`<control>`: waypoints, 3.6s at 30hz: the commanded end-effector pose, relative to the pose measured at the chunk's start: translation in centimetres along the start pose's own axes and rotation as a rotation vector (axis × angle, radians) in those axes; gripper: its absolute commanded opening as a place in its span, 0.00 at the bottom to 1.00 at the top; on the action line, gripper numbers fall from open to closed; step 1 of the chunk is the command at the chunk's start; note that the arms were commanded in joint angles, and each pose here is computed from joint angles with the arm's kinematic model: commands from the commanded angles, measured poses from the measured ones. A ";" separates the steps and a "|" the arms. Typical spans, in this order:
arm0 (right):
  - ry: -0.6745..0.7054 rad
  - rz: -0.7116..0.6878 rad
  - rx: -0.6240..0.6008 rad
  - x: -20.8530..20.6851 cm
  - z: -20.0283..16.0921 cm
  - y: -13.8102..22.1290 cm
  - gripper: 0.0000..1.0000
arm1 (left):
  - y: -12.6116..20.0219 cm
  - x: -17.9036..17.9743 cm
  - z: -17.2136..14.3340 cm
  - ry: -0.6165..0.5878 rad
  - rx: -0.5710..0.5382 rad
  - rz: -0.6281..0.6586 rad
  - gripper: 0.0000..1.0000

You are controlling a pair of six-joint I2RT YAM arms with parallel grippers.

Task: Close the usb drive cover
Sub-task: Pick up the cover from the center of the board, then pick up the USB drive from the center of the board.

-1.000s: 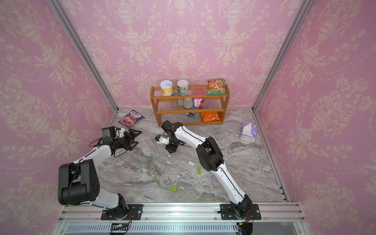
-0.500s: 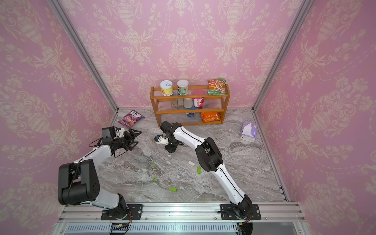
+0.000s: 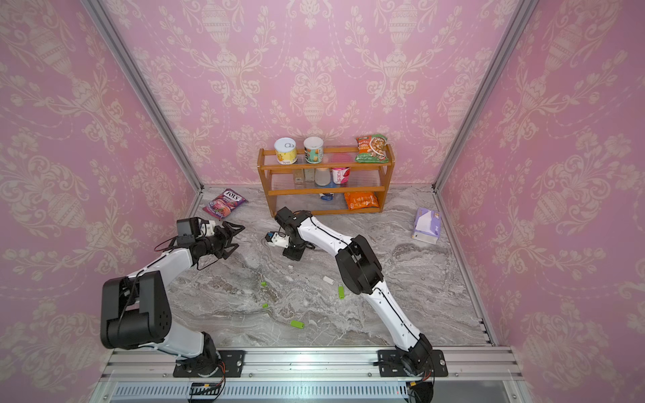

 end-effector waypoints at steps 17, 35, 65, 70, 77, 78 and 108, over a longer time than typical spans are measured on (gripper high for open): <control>-0.106 0.304 -0.478 1.5 -1.7 6.5 0.02 | -6.6 -2.9 -6.3 -0.087 0.374 -0.107 0.68; -0.057 0.178 -0.554 0.6 -2.1 8.3 0.05 | -8.8 -4.3 -12.6 -0.185 0.603 -0.118 0.54; -0.051 0.124 -0.571 1.5 -4.7 9.6 0.09 | -8.8 -4.8 -17.8 -0.280 0.760 -0.122 0.35; -0.061 0.105 -0.592 1.2 -4.4 9.6 0.11 | -8.8 -4.9 -18.1 -0.286 0.771 -0.125 0.29; -0.067 0.071 -0.622 0.8 -4.2 10.1 0.12 | -9.1 -4.6 -18.2 -0.280 0.782 -0.121 0.19; -0.071 0.068 -0.619 0.7 -4.2 10.0 0.12 | -9.1 -4.7 -18.3 -0.282 0.785 -0.122 0.19; -0.216 -0.138 -0.326 -0.7 -12.8 10.0 0.52 | -10.2 -4.1 -14.7 -0.110 0.681 -0.095 0.00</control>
Point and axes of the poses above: each gripper's point midway between its finger pads, its own y axis back along the fingers, its own x axis along the line the jaws close on, z = x × y, the point moved 5 cm from there along y, back along the fingers, and after that the axes turned 7 degrees about y, right-handed, at the moved point
